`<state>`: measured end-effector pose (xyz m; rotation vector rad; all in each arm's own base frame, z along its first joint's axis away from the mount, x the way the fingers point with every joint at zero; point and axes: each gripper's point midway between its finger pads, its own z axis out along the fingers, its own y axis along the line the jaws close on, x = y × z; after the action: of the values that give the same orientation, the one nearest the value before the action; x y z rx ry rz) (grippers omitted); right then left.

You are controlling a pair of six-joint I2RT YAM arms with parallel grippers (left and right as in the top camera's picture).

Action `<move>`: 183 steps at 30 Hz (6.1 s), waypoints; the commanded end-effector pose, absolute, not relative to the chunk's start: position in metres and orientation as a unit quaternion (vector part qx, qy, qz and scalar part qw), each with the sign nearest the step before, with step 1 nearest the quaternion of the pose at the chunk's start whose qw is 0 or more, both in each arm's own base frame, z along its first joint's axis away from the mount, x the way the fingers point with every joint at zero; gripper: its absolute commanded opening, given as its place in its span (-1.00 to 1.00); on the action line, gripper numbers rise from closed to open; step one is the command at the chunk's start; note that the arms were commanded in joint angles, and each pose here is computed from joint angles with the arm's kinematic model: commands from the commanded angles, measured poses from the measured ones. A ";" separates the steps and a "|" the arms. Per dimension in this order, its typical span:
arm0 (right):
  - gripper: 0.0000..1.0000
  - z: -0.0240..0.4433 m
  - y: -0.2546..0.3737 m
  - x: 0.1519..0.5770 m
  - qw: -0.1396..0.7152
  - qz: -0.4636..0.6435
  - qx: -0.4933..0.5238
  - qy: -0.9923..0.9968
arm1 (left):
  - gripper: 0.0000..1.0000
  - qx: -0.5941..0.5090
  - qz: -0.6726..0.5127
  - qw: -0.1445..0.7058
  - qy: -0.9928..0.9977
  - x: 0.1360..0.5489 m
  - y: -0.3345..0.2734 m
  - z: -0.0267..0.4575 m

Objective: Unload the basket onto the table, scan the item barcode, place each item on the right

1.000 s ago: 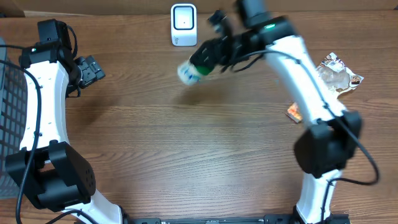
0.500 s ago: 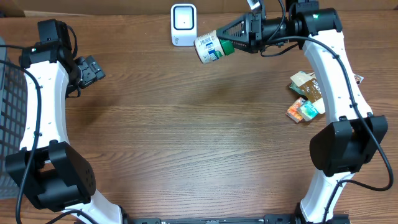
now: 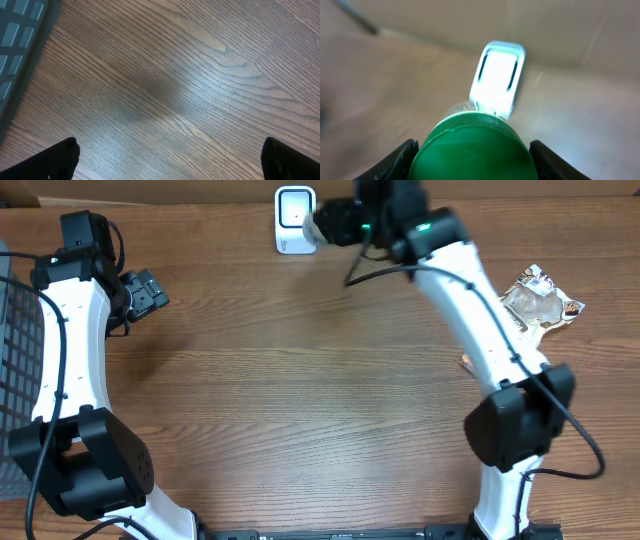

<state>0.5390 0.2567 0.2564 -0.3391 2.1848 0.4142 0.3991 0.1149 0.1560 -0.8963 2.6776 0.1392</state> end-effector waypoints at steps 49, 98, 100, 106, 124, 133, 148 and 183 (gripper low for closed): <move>-0.21 0.299 0.352 0.599 0.686 0.011 -0.386 0.616 | 0.99 -0.315 0.053 0.168 0.933 0.401 0.115 0.164; 1.00 0.088 0.003 0.461 0.077 0.031 0.140 0.987 | 0.99 -0.314 0.053 0.168 0.933 0.402 0.115 0.164; 1.00 0.089 0.006 0.462 0.080 0.032 0.136 0.987 | 0.99 -0.314 0.053 0.168 0.933 0.402 0.115 0.164; 0.99 0.139 0.021 0.476 0.135 0.078 0.126 0.980 | 0.99 -0.314 0.053 0.168 0.933 0.402 0.115 0.164; 1.00 0.402 0.053 0.338 0.384 0.140 0.060 0.911 | 0.99 -0.314 0.053 0.168 0.933 0.402 0.115 0.164; 1.00 0.427 0.029 0.278 0.418 0.096 0.083 0.900 | 0.99 -0.314 0.053 0.168 0.933 0.402 0.115 0.164; 1.00 0.473 -0.013 0.279 0.635 0.082 0.160 0.751 | 0.99 -0.314 0.053 0.168 0.933 0.402 0.115 0.164; 1.00 0.170 0.005 0.246 0.686 0.136 0.119 0.705 | 0.99 -0.314 0.053 0.168 0.933 0.402 0.115 0.164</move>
<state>0.2466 0.0027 0.1712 0.2764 1.5834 0.2881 0.3985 0.1154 0.1559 -0.8974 2.6787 0.1449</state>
